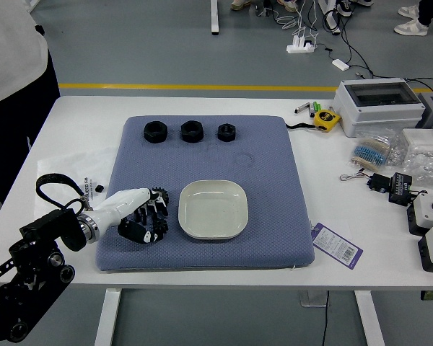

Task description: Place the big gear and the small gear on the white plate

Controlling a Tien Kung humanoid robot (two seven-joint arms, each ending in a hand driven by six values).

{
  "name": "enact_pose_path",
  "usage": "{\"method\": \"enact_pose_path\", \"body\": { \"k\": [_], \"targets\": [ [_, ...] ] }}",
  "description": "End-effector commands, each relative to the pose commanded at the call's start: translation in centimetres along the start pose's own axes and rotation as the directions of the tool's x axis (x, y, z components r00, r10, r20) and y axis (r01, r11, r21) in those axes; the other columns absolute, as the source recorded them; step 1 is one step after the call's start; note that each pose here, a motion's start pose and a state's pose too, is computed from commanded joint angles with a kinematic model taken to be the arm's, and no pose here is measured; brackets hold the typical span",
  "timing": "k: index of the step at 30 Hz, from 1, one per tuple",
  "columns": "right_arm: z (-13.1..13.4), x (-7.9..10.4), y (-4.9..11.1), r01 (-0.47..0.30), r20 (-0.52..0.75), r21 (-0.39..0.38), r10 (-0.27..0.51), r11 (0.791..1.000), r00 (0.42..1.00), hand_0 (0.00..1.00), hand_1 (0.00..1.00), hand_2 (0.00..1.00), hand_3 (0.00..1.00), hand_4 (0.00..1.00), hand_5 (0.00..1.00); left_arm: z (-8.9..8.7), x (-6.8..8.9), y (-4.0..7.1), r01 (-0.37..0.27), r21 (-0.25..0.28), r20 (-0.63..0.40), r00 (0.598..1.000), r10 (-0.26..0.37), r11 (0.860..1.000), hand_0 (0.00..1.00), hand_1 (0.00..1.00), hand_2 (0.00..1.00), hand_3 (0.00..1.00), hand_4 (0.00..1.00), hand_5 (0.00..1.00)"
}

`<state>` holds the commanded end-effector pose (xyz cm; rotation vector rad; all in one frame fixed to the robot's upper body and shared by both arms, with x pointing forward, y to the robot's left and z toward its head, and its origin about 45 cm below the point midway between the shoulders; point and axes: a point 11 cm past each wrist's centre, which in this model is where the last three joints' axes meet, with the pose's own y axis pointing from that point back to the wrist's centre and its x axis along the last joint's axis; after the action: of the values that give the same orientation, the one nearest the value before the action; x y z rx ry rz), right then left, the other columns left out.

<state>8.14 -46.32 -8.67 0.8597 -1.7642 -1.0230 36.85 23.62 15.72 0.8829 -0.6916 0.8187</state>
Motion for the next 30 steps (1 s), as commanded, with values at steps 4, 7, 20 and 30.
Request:
{"method": "enact_pose_path", "body": {
  "k": [4,7,20,30],
  "targets": [
    [0.0,0.0,0.0,0.000,0.000,0.000,0.000,1.000,1.000,0.652,0.651,0.742,0.611,0.864,0.708,0.1,-0.1,0.0,0.003,-0.001,-0.007,1.000,-0.003,1.000,0.285,0.316,0.417,0.525,0.872,0.002],
    [0.0,0.0,0.0,0.000,0.001,0.001,0.000,1.000,1.000,0.652,0.651,0.741,0.612,0.864,0.708,0.0,-0.2,0.0,0.005,-0.002,-0.024,1.000,-0.005,1.000,0.283,0.308,0.416,0.532,0.877,0.002],
    [-0.1,0.0,0.0,0.000,0.000,0.002,0.000,1.000,1.000,0.652,0.651,0.741,0.611,0.864,0.708,-0.8,-0.3,0.1,-0.001,0.011,-0.104,0.995,0.002,1.000,0.279,0.287,0.411,0.529,0.836,0.002],
    [0.0,0.0,0.0,0.000,0.002,0.000,0.000,1.000,1.000,0.652,0.651,0.741,0.612,0.864,0.707,-2.1,0.6,0.5,-0.030,0.041,-0.154,0.987,0.036,0.999,0.279,0.290,0.414,0.535,0.816,0.002]
  ]
}}
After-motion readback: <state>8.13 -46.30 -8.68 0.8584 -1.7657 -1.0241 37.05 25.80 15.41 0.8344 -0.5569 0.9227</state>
